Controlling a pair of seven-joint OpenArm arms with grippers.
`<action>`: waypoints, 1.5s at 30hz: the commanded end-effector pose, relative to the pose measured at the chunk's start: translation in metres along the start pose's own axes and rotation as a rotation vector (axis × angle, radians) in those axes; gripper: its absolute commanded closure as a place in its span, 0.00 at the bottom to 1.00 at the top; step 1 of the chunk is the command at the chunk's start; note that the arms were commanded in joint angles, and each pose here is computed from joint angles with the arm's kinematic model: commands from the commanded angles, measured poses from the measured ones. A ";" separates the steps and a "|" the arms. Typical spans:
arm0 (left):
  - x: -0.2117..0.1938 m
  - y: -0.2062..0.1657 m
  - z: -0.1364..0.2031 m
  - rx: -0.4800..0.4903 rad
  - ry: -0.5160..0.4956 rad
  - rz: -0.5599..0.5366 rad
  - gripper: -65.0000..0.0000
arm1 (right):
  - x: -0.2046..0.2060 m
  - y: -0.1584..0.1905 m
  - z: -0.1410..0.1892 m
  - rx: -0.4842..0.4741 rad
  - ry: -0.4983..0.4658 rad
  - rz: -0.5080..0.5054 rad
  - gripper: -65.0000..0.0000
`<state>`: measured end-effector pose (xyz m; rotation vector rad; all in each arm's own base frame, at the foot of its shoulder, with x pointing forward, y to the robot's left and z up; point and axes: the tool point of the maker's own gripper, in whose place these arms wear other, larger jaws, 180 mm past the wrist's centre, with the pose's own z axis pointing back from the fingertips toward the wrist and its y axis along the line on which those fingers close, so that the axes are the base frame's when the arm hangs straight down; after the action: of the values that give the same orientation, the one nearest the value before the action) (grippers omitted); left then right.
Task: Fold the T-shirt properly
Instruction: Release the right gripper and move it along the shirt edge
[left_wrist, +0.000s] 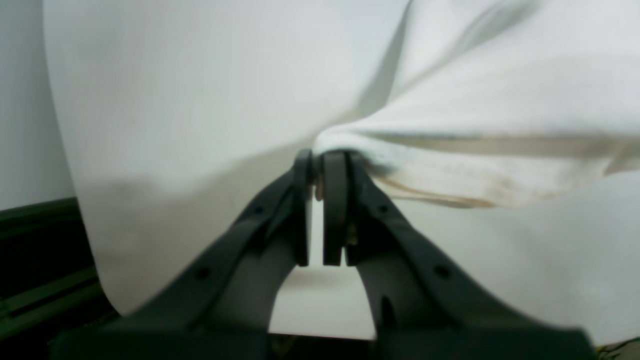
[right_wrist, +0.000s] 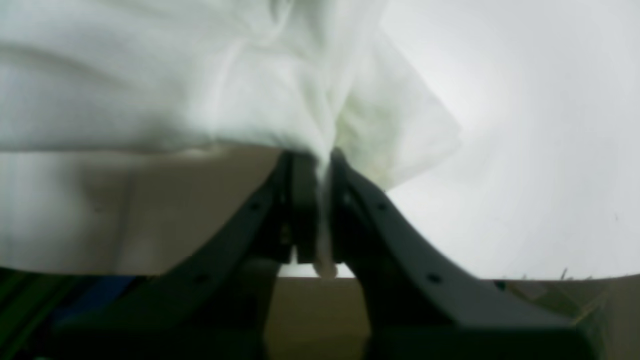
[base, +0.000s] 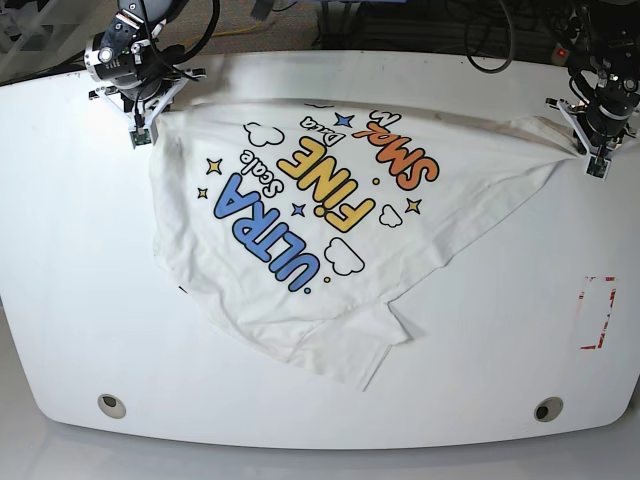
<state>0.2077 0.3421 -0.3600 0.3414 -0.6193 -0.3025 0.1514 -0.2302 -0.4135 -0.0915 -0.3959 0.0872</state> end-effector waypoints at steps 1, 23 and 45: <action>0.005 0.013 0.002 0.034 -0.013 -0.015 1.00 | 0.005 -0.005 0.004 -0.020 -0.019 0.007 0.77; 0.005 0.011 0.002 0.029 -0.012 -0.019 1.00 | 0.126 -0.006 0.012 0.020 -0.304 0.031 0.45; 0.013 0.022 0.003 0.049 -0.024 -0.043 1.00 | 0.212 -0.024 -0.060 0.181 -0.284 -0.009 0.45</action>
<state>0.2112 0.3510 -0.3558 0.3683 -0.6120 -0.3226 0.3577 -0.2304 -0.3962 0.1002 -0.6225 0.1311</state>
